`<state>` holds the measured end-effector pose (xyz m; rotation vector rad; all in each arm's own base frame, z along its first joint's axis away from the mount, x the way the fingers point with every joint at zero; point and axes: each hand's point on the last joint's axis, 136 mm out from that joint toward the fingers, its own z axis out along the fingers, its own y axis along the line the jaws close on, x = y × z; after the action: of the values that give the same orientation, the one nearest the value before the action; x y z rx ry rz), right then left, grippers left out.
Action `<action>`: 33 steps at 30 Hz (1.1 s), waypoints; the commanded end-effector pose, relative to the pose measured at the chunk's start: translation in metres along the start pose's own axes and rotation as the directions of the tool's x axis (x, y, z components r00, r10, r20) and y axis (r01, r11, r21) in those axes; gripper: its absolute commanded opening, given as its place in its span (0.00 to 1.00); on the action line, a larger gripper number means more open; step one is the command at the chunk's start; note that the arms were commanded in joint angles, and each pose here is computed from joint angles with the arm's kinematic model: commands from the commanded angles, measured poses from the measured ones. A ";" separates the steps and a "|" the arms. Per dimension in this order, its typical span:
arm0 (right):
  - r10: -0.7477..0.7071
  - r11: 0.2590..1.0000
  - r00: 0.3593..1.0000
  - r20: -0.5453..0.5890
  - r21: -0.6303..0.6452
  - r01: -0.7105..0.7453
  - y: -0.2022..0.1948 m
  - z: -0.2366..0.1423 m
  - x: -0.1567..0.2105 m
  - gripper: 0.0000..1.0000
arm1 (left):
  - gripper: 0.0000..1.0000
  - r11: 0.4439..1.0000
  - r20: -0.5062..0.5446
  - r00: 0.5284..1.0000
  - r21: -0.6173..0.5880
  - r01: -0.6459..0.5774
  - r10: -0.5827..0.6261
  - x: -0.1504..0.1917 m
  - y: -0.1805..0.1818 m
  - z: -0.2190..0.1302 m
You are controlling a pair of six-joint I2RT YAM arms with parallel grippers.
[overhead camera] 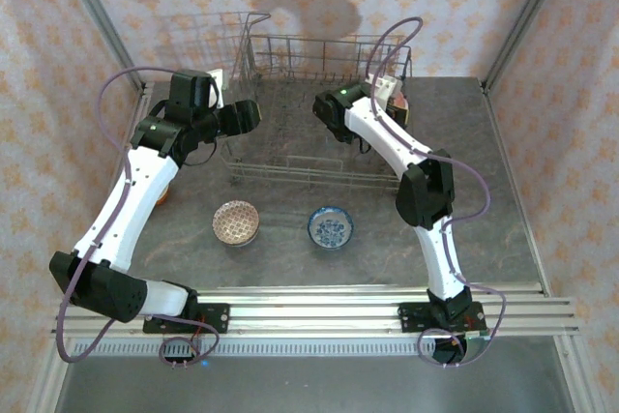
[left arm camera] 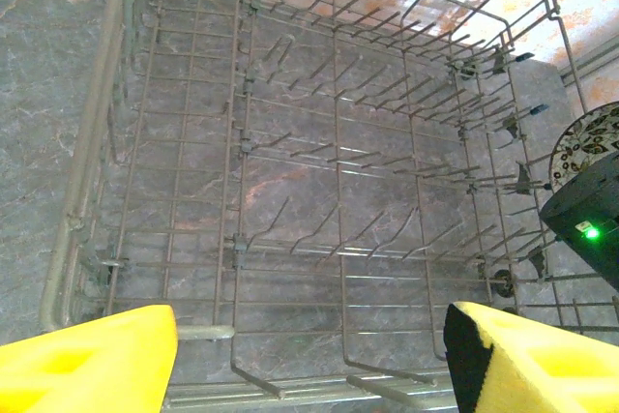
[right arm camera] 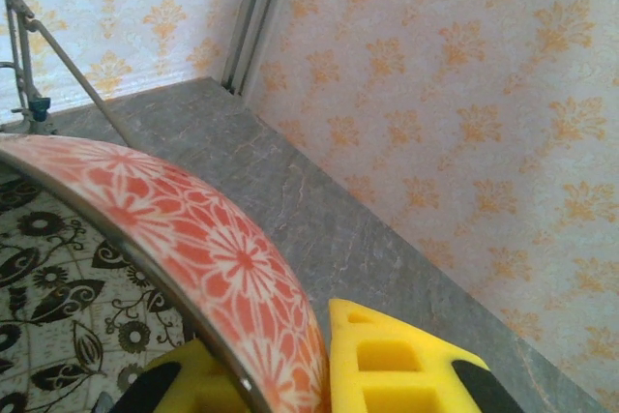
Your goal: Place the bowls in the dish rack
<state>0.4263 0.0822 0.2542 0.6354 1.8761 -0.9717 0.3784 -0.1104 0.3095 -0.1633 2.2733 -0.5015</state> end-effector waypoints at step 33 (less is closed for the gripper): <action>-0.365 0.925 0.931 0.002 0.117 0.362 0.009 0.020 0.050 0.01 | 0.74 1.000 -0.032 0.999 0.005 -0.024 0.024 0.014 0.006 0.001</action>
<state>0.4318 0.0748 0.2035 0.4697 1.8906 -1.1904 0.3752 -0.1110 0.2933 -0.1644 2.3132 -0.5002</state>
